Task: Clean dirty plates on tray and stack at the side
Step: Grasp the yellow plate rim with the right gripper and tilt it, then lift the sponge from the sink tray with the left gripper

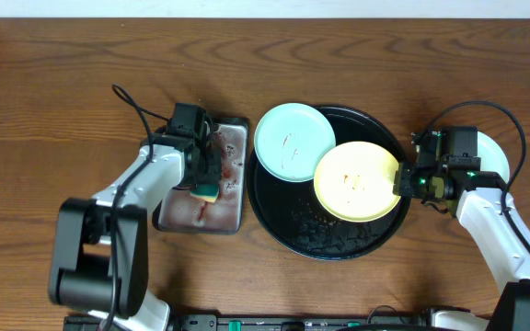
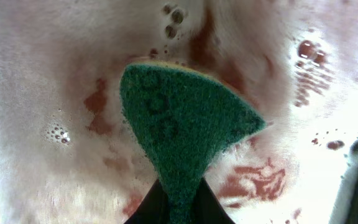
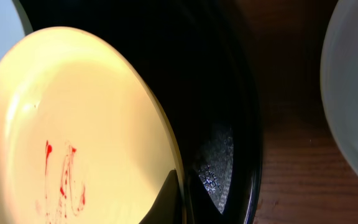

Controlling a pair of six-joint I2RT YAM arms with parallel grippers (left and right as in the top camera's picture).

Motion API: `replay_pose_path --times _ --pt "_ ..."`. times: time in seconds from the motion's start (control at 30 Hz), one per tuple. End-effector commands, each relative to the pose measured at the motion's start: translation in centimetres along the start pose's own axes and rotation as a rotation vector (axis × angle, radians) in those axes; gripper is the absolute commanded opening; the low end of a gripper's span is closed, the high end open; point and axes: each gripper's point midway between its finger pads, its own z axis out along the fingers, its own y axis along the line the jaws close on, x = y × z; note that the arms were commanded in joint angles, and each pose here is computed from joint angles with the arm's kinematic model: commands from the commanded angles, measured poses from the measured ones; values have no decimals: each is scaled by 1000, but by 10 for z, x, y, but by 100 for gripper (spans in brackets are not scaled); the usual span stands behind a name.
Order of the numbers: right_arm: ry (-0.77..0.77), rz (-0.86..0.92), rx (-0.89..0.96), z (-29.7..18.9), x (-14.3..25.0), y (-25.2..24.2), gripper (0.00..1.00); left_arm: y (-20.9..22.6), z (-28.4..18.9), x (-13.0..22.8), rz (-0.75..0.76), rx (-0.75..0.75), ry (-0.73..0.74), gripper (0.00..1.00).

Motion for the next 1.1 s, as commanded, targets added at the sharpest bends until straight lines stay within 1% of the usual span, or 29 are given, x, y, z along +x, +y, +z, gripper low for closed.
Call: replay_pose_path --times 0.0,0.17,0.27,0.4,0.6,0.77,0.97,1.0,1.07 --pt "35 -54 -15 3 9 6 1 -11 -38 -9 6 60 -95 7" --pt "59 -110 -24 5 16 14 1 -23 -93 -32 -3 127 -286 7" --pt "61 -125 -26 5 17 18 1 -28 -117 -42 5 153 -375 7" --pt "59 -128 -23 6 17 18 1 -32 -143 -50 -11 185 -462 7" --pt "59 -127 -24 6 17 18 1 -36 -178 -55 -131 258 -557 7" --pt "59 -131 -23 6 17 18 1 -33 -192 -57 -308 322 -573 7" --pt "59 -139 -23 6 17 18 1 -23 -192 -58 -590 385 -534 7" --pt "59 -139 -23 6 17 18 1 -23 -192 -58 -620 398 -527 7" --pt "59 -139 -23 5 17 18 1 -26 -193 -58 -620 417 -519 7"
